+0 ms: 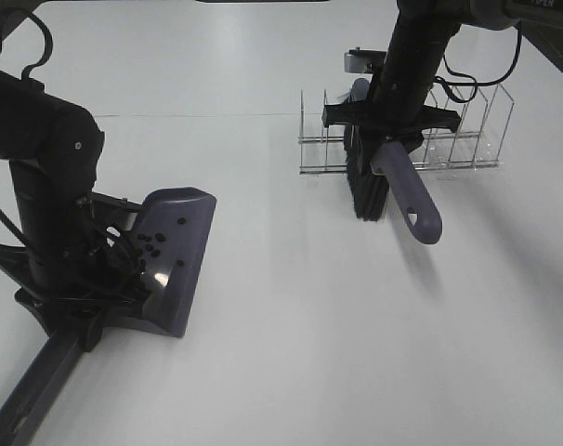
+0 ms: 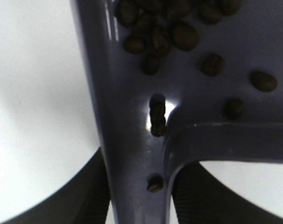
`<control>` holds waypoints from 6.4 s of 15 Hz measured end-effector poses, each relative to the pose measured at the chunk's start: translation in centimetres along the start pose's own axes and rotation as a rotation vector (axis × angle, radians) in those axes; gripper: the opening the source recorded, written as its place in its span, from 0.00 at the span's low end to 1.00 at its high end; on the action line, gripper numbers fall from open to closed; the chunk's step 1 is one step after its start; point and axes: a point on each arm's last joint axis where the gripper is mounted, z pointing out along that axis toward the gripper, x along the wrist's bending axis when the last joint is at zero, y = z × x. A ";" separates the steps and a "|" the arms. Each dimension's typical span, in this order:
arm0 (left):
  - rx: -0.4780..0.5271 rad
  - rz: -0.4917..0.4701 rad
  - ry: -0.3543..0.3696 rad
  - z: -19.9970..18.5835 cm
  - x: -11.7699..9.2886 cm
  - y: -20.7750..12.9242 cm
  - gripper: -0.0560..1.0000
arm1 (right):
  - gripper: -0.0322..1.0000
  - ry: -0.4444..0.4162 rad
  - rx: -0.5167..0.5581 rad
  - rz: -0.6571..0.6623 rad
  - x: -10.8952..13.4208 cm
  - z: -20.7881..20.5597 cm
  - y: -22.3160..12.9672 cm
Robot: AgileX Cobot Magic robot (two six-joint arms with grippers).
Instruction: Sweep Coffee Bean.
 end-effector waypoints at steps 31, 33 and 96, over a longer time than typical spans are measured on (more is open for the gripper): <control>-0.121 -0.044 -0.049 -1.6 -0.6 5.5 0.39 | 0.67 0.112 -0.311 -0.056 1.0 -12.4 1.0; -0.120 -0.037 -0.048 -1.5 -0.6 5.5 0.43 | 0.67 0.117 -0.340 -0.060 1.1 -14.0 0.6; -1.313 -0.252 -0.014 -10.6 5.7 -36.0 0.68 | 0.67 -0.029 -0.938 -0.205 -9.0 -16.1 -48.0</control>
